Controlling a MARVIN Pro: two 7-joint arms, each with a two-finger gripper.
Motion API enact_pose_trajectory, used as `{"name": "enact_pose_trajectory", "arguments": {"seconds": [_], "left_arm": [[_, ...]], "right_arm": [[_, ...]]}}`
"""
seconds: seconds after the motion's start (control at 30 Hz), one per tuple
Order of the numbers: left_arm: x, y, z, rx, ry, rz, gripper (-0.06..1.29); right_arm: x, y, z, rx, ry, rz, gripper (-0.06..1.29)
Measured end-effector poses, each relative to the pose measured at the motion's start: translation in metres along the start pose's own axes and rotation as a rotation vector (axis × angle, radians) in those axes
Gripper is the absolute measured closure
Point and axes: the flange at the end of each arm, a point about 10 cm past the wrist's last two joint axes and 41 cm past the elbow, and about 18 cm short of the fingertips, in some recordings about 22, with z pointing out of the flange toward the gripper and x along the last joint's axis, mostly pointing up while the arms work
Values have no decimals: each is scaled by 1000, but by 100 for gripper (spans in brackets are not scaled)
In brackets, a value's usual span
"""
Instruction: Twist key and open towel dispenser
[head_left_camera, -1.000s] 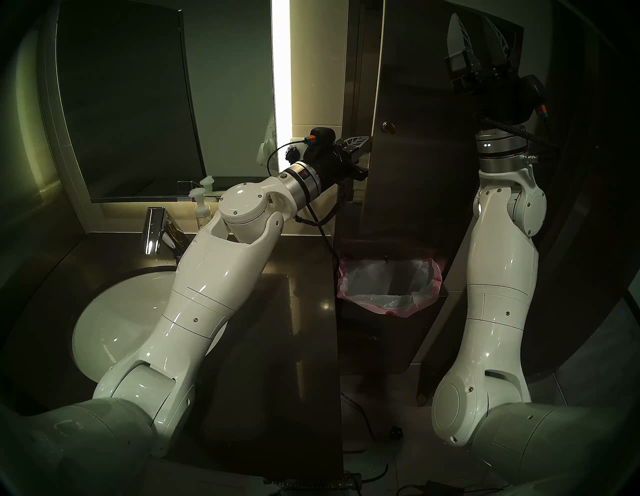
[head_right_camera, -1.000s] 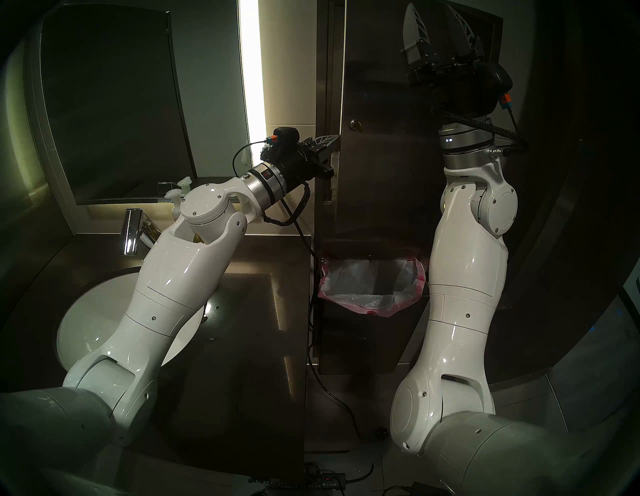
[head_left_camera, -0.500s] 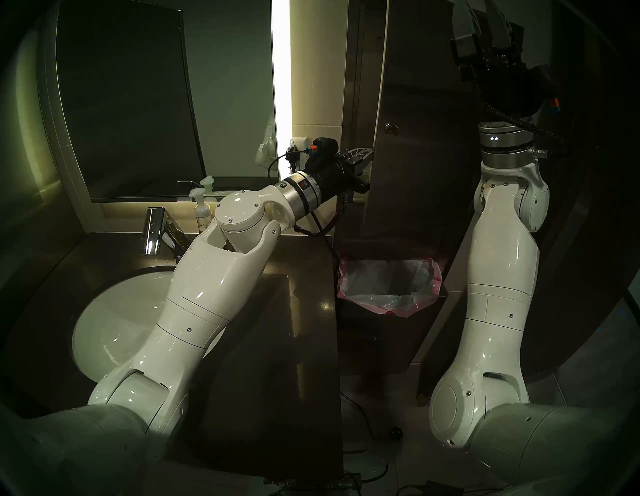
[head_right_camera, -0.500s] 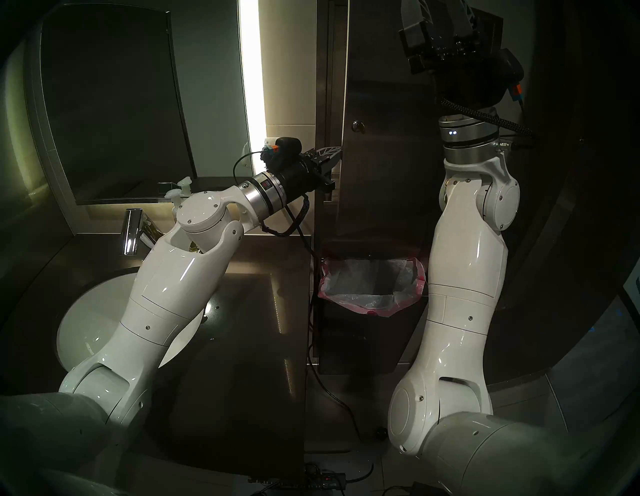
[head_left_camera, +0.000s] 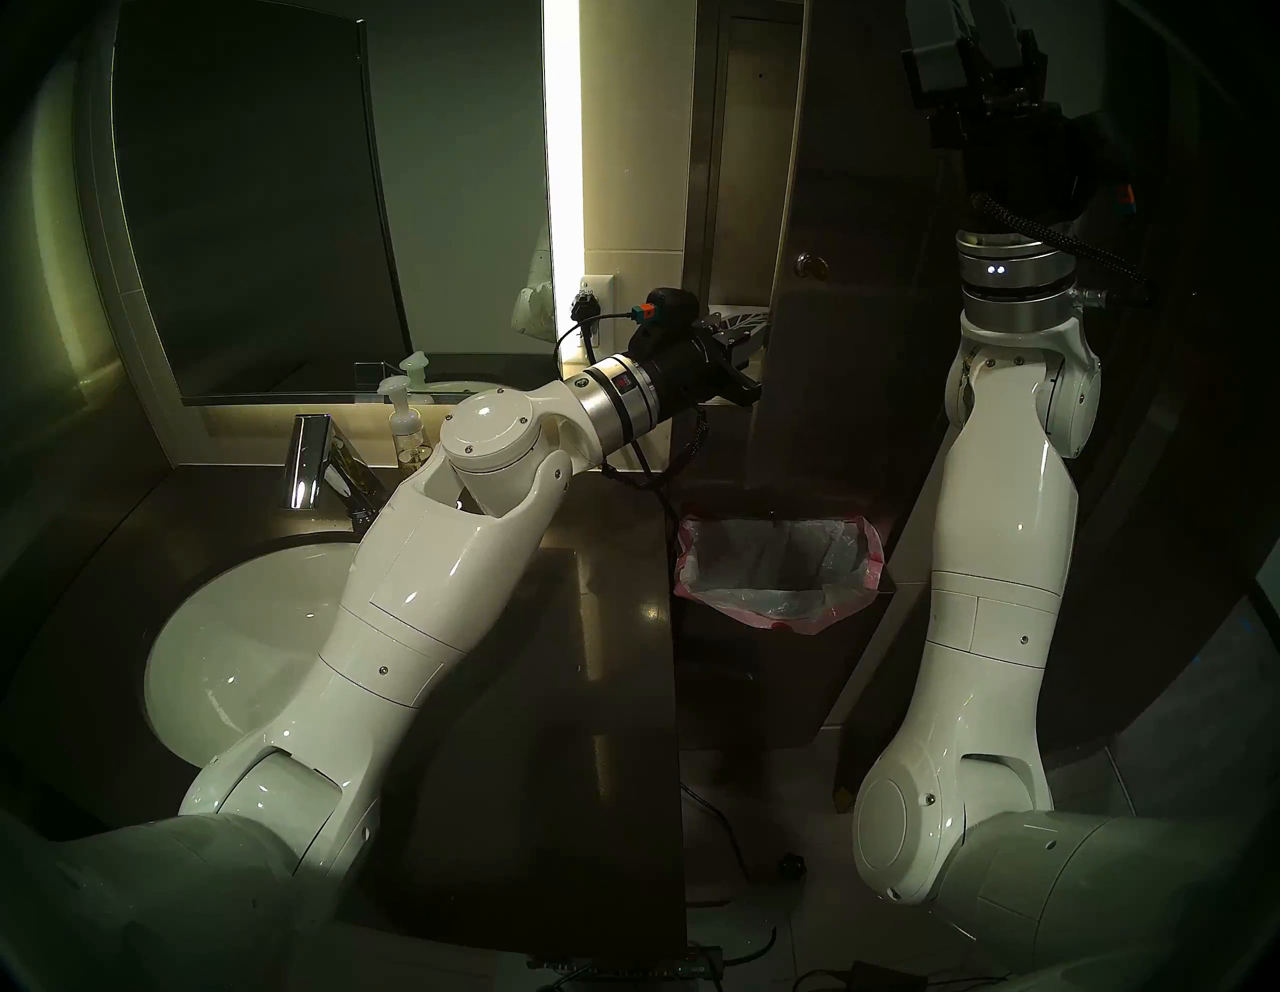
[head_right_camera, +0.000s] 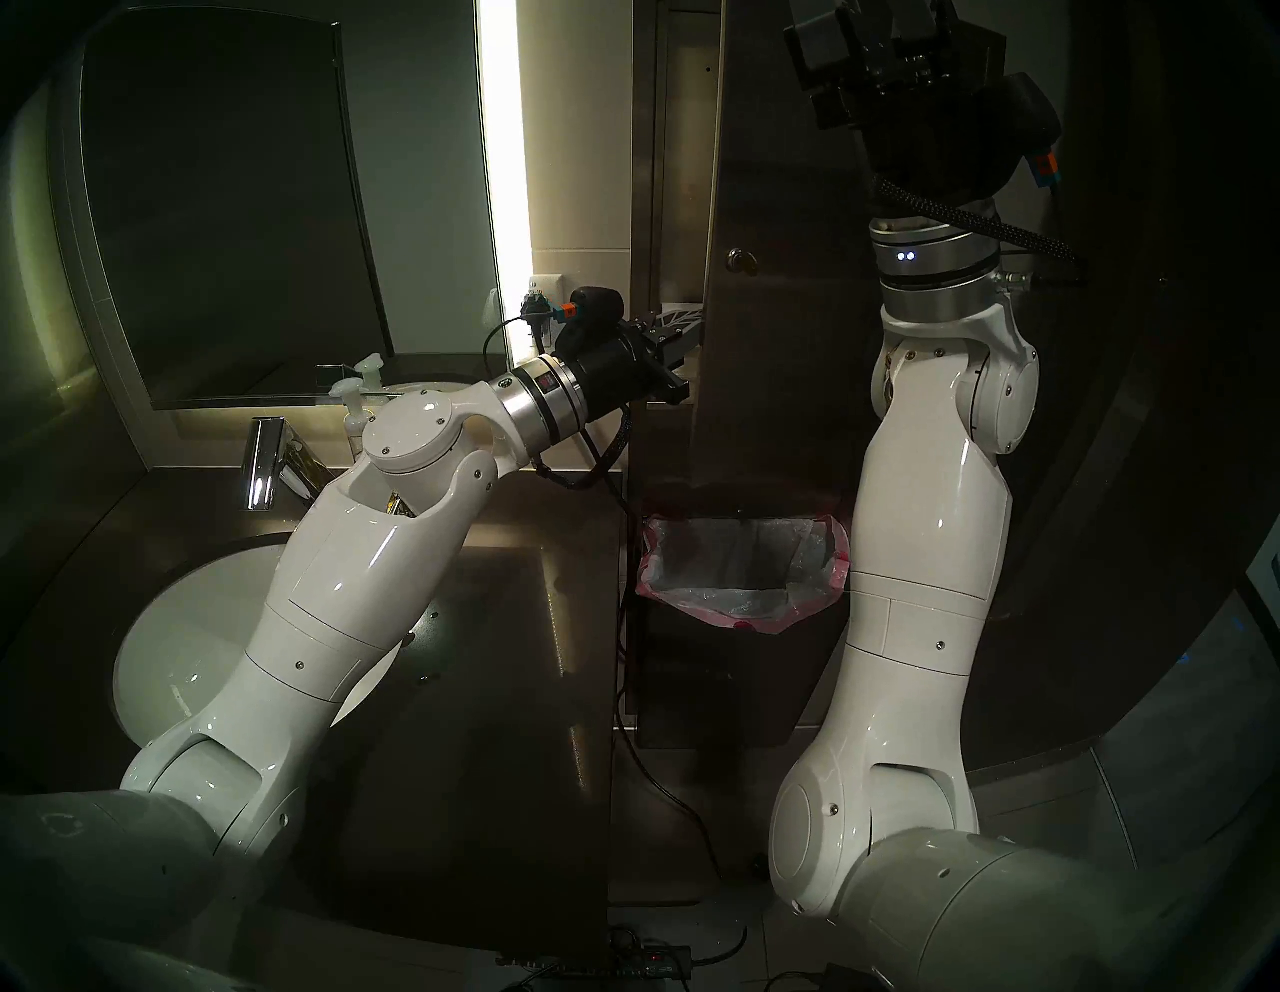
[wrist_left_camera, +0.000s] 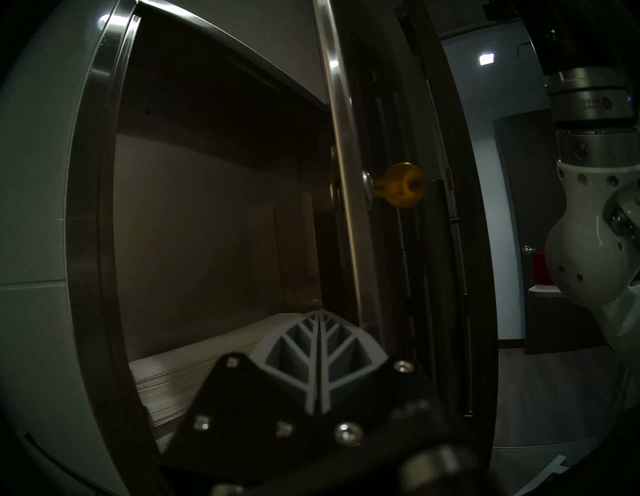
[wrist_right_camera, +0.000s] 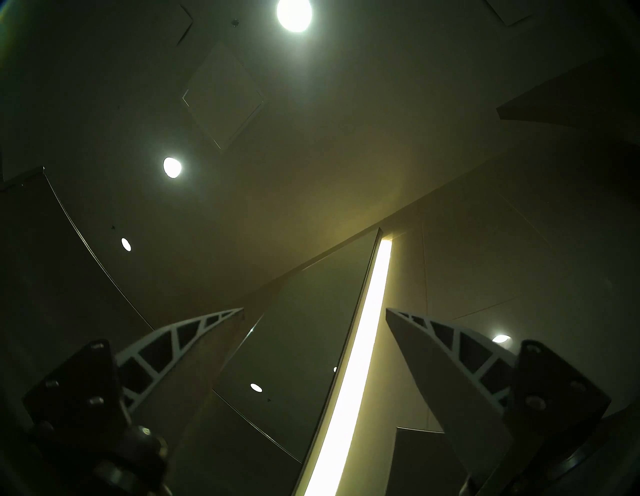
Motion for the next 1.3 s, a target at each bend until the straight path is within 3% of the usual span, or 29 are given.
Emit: {"name": "enact_pose_trajectory", "arguments": {"seconds": [0.63, 0.83, 1.3], "left_arm": [[-3, 23, 4, -70, -8, -13, 125], [-3, 30, 8, -88, -8, -15, 125], [-4, 62, 22, -161, -10, -29, 125]], "right_arm": [[25, -54, 36, 138, 110, 132, 18], [34, -66, 44, 158, 136, 154, 17], [34, -77, 49, 142, 130, 182, 17]]}}
